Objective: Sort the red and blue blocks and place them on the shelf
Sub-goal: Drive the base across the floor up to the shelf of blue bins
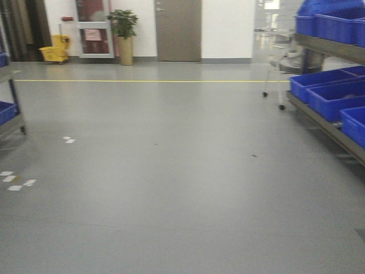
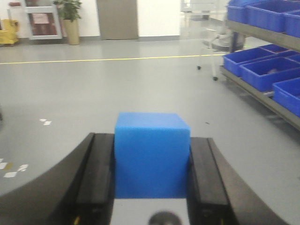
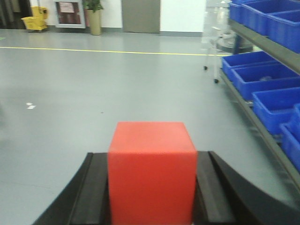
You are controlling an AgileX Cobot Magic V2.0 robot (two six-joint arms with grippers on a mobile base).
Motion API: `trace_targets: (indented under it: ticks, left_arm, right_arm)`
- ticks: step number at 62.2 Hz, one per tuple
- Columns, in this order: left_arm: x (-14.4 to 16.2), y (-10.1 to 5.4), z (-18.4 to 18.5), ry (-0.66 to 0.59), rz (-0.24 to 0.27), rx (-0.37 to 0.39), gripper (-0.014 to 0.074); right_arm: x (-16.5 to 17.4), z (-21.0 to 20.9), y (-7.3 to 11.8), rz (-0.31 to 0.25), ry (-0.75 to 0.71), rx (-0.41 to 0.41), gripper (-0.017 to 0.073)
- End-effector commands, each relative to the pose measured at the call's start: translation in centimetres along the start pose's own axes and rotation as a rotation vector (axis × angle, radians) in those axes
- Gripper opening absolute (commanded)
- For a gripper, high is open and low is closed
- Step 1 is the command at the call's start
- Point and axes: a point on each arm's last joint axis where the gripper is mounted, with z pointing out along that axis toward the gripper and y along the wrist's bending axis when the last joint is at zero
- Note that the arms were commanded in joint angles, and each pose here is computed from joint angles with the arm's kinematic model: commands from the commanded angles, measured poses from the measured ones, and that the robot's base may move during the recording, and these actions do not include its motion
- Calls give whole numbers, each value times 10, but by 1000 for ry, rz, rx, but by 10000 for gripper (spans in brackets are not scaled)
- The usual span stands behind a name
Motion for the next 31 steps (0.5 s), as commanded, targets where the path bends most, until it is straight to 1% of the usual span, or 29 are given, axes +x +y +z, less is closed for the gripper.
trace_targets:
  ticks: [1,31]
  left_arm:
    - [-18,3,-1,-101,-6,-27,125]
    - [-18,3,-1,-101,-6,-27,125]
  right_arm:
    - [-17,-1,1,-2,-107,-6,63]
    - [-17,-1,1,-2,-107,-6,63]
